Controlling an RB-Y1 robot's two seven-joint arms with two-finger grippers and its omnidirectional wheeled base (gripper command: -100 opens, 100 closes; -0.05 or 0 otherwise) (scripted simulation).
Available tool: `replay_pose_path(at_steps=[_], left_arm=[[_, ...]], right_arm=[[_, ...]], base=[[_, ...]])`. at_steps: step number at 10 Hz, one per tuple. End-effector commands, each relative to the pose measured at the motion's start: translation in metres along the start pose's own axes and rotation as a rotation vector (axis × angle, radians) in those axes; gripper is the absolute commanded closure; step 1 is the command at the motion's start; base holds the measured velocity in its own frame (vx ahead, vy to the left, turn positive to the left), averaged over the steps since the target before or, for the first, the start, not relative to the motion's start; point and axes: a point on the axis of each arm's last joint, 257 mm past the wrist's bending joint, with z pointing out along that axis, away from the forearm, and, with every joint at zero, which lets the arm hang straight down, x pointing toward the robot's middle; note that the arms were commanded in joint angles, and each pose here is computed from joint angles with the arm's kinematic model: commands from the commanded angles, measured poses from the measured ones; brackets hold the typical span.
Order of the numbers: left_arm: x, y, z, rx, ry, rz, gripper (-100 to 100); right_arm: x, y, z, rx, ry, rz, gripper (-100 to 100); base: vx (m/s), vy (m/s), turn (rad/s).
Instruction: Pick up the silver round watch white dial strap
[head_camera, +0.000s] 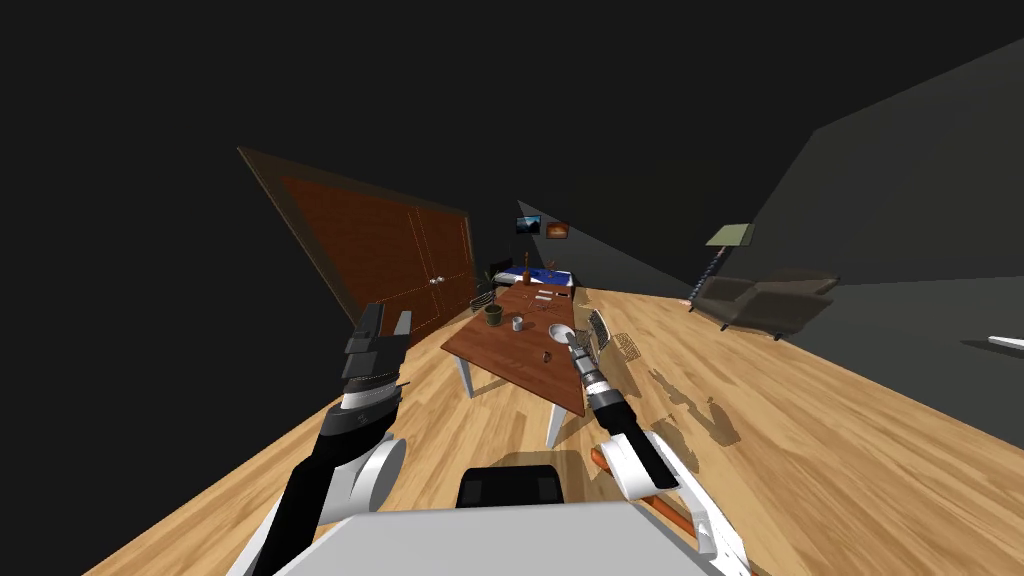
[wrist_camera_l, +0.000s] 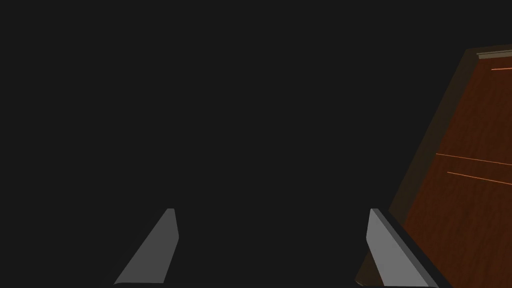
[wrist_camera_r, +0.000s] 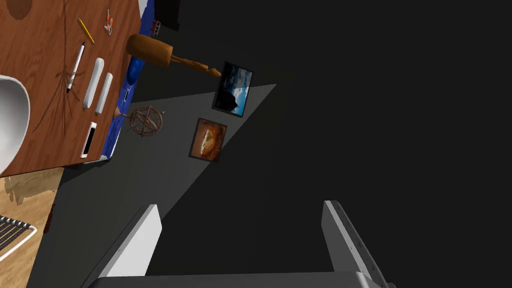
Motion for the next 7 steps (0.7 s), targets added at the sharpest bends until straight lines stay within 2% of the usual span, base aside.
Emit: replay_pose_path(at_steps=[1, 4, 5, 6, 7], left_arm=[[0.0, 0.0, 0.0, 0.0, 0.0, 0.0, 0], [0.0, 0.0, 0.0, 0.0, 0.0, 0.0, 0], [0.0, 0.0, 0.0, 0.0, 0.0, 0.0, 0], [0.0, 0.0, 0.0, 0.0, 0.0, 0.0, 0], [0.0, 0.0, 0.0, 0.0, 0.0, 0.0, 0]], right_arm=[[0.008, -0.018, -0.002, 0.036, 0.023, -0.009, -100], [0.032, -0.079, -0.013, 0.184, 0.121, -0.061, -100], [0.037, -0.095, -0.017, 0.225, 0.149, -0.081, -100], [0.037, -0.1, -0.019, 0.235, 0.151, -0.081, -100], [0.042, -0.12, -0.025, 0.284, 0.179, -0.103, -100]], base=[[-0.009, 0.091, 0.031], [-0.009, 0.108, 0.159], [0.007, 0.146, 0.124], [0.011, 0.09, 0.03], [0.027, 0.087, 0.11]])
